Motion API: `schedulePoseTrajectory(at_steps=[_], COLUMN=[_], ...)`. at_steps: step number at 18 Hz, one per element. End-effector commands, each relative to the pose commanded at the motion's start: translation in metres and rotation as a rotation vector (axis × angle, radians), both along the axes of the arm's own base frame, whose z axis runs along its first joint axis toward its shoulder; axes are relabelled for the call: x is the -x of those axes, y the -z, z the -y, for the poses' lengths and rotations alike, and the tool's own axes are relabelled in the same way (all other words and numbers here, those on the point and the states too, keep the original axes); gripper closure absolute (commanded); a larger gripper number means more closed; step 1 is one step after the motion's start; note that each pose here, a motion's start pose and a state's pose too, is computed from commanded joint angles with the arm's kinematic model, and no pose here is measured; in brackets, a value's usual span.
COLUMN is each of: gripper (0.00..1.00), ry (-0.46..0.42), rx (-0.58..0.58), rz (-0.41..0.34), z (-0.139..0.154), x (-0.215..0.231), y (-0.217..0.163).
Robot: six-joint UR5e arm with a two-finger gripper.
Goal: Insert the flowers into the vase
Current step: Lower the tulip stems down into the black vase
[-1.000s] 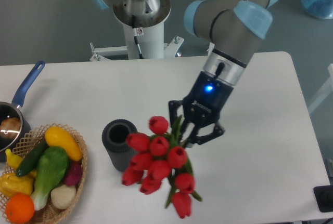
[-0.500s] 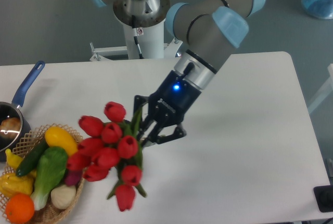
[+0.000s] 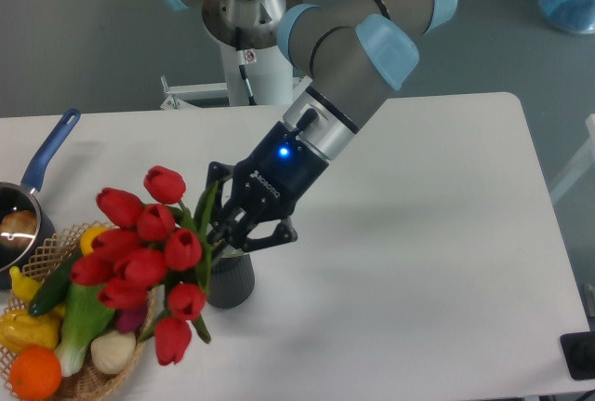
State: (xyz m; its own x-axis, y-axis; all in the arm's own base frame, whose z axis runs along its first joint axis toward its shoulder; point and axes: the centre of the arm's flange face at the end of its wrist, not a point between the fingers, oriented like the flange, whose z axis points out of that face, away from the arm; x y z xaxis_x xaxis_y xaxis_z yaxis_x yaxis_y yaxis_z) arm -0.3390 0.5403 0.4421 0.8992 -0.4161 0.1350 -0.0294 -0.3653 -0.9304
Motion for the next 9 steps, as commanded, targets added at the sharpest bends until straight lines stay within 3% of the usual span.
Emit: schedulePoseTrajectory(at_steps=[9], gripper=[0.86], ry=[0.059], rx=[-0.059], rz=[0.029], z=[0.010], x=[-0.012], y=[0.034])
